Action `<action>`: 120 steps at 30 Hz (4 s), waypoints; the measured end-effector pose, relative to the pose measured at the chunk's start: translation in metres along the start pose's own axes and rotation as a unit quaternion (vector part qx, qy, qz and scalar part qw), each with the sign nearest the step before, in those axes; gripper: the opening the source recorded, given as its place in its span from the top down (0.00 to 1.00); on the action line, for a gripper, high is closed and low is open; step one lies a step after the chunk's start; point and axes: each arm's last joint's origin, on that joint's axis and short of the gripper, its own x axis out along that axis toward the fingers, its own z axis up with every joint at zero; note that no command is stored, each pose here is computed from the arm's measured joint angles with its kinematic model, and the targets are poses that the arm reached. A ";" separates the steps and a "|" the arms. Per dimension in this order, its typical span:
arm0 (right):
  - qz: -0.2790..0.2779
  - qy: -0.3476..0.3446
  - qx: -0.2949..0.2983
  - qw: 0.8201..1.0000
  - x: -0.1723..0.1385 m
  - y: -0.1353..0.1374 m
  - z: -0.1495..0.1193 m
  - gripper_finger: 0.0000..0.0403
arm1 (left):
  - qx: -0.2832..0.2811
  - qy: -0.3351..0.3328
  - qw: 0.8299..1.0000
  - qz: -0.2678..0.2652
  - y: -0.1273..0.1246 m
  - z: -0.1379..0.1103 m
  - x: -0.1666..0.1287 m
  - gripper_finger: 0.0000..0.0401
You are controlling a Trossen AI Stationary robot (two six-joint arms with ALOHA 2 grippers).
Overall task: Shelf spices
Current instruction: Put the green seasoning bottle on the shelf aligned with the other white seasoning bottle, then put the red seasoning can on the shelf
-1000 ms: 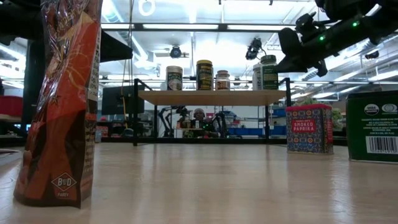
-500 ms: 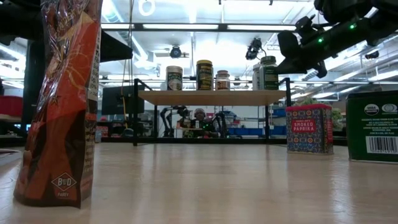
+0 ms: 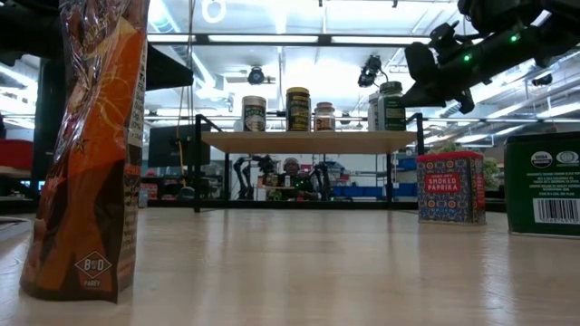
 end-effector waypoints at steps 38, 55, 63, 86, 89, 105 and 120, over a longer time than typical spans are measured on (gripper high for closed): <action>0.035 0.263 0.019 0.964 -0.110 0.080 -0.003 1.00 | 0.007 0.000 1.000 -0.023 -0.001 0.000 0.000 0.67; -0.100 0.420 -0.039 0.901 -0.118 0.128 0.004 0.98 | 0.022 0.001 0.999 -0.046 -0.003 0.000 0.000 0.67; -0.123 0.464 -0.018 0.877 -0.106 0.126 0.005 0.80 | 0.023 0.003 0.999 -0.048 -0.003 -0.001 0.000 0.67; -0.041 0.554 -0.049 0.830 -0.023 0.124 0.005 0.15 | 0.025 0.008 0.999 -0.048 -0.003 -0.002 0.000 0.67; -0.041 0.583 -0.080 0.807 -0.012 0.127 -0.010 0.18 | 0.025 0.008 0.999 -0.048 -0.003 -0.002 0.000 0.67; -0.044 0.605 -0.095 0.789 0.012 0.134 -0.036 0.29 | 0.024 0.009 0.999 -0.047 -0.003 -0.002 0.000 0.67; -0.018 0.604 -0.091 0.791 0.017 0.136 -0.036 0.40 | 0.015 0.009 0.999 -0.047 -0.003 -0.002 0.000 0.67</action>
